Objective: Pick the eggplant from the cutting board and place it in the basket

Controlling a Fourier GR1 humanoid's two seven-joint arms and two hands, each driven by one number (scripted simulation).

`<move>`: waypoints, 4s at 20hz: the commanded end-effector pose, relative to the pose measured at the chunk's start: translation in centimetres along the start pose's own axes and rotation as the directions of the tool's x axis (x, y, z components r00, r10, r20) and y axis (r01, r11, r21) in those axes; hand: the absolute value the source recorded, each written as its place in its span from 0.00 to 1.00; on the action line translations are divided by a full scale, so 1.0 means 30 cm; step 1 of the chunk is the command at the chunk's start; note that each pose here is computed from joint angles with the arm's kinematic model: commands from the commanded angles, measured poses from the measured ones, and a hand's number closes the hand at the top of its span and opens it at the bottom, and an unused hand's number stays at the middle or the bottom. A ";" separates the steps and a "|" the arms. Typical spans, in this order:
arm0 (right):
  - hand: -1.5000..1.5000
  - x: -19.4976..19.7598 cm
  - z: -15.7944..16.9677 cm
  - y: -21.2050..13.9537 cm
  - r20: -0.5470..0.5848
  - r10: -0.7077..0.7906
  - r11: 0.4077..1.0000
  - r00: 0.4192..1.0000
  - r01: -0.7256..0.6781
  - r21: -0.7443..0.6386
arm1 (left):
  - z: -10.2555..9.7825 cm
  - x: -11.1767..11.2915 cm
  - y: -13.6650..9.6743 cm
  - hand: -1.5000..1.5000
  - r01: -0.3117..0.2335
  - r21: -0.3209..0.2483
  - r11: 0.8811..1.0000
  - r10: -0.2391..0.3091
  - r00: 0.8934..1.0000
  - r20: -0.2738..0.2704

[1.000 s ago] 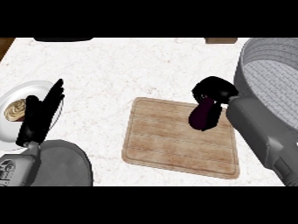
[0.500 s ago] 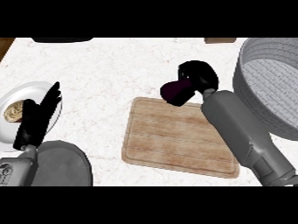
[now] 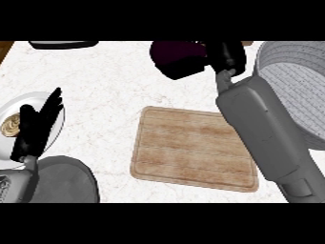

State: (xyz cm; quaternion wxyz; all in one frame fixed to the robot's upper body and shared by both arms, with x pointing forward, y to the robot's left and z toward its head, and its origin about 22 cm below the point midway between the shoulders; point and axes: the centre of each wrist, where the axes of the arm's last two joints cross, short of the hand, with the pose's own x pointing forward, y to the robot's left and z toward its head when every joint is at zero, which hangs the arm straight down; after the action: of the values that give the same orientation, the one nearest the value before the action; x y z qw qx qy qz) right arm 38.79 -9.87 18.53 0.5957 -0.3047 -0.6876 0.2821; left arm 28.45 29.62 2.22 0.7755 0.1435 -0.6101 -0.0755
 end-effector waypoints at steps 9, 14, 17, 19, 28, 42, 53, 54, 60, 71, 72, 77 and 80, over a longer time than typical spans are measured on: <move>1.00 0.183 0.160 -0.529 -0.088 -0.042 0.972 0.995 0.020 -0.232 | -0.016 -0.011 -0.061 0.50 0.007 -0.051 0.999 -0.006 1.000 0.018; 1.00 0.212 0.085 -0.647 -0.170 0.044 0.952 0.985 -0.092 -0.290 | -0.029 0.056 -0.058 0.50 0.000 -0.048 0.999 0.002 0.999 0.042; 1.00 0.163 0.069 -0.680 -0.283 0.231 0.924 0.931 -0.301 -0.236 | -0.023 0.057 -0.082 0.50 -0.001 -0.053 0.999 0.002 0.999 0.034; 1.00 0.104 0.040 -0.748 -0.350 0.303 0.882 0.886 -0.400 -0.249 | -0.008 0.017 -0.040 0.50 0.019 -0.066 0.998 -0.016 0.999 0.052; 1.00 -0.211 0.016 -0.939 -0.486 0.419 0.833 0.767 -0.538 -0.131 | -0.016 0.010 -0.072 0.50 0.016 -0.049 0.999 -0.013 0.998 0.063; 1.00 -0.573 0.004 -0.868 -0.407 0.390 0.884 0.826 -0.459 -0.085 | -0.062 0.016 -0.080 0.50 0.003 -0.076 0.997 0.000 0.999 0.048; 0.00 -0.809 0.042 -0.848 -0.487 0.168 0.967 0.857 -0.240 -0.089 | -0.062 0.052 -0.022 0.50 0.026 -0.064 0.998 -0.022 0.998 0.062; 0.00 -0.845 0.041 -0.758 -0.496 0.162 0.968 0.853 -0.235 -0.087 | -0.044 0.011 -0.076 0.50 -0.003 -0.055 0.999 0.006 0.998 0.055; 0.00 -0.917 0.092 -0.793 -0.414 0.074 0.964 0.907 -0.171 -0.203 | -0.026 0.047 -0.039 0.50 0.015 -0.069 0.998 -0.012 0.999 0.047; 0.00 -0.917 0.174 -1.009 -0.377 -0.190 0.807 0.907 -0.074 -0.586 | -0.009 0.114 -0.068 0.50 0.005 -0.047 0.999 -0.003 0.999 0.051; 0.00 -0.938 0.186 -0.997 -0.376 -0.195 0.790 0.906 -0.083 -0.608 | -0.005 0.006 -0.106 0.50 -0.001 -0.049 0.999 0.003 0.999 0.045; 0.00 -1.063 0.373 -1.134 -0.418 -0.293 0.763 0.860 -0.053 -0.645 | 0.002 0.108 -0.094 0.50 -0.002 -0.035 0.999 0.004 0.999 0.051; 0.00 -1.109 0.484 -1.209 -0.440 -0.295 0.763 0.848 -0.068 -0.643 | -0.039 0.059 -0.081 0.50 0.004 -0.039 0.999 -0.002 0.999 0.034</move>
State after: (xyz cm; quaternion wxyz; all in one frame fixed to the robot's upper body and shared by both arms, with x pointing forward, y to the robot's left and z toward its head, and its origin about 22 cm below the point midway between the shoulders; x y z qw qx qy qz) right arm 28.62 -56.18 21.73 0.6317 -0.5048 -0.5824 -0.0828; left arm 29.43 27.64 2.65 0.7669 0.1261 -0.6226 -0.0914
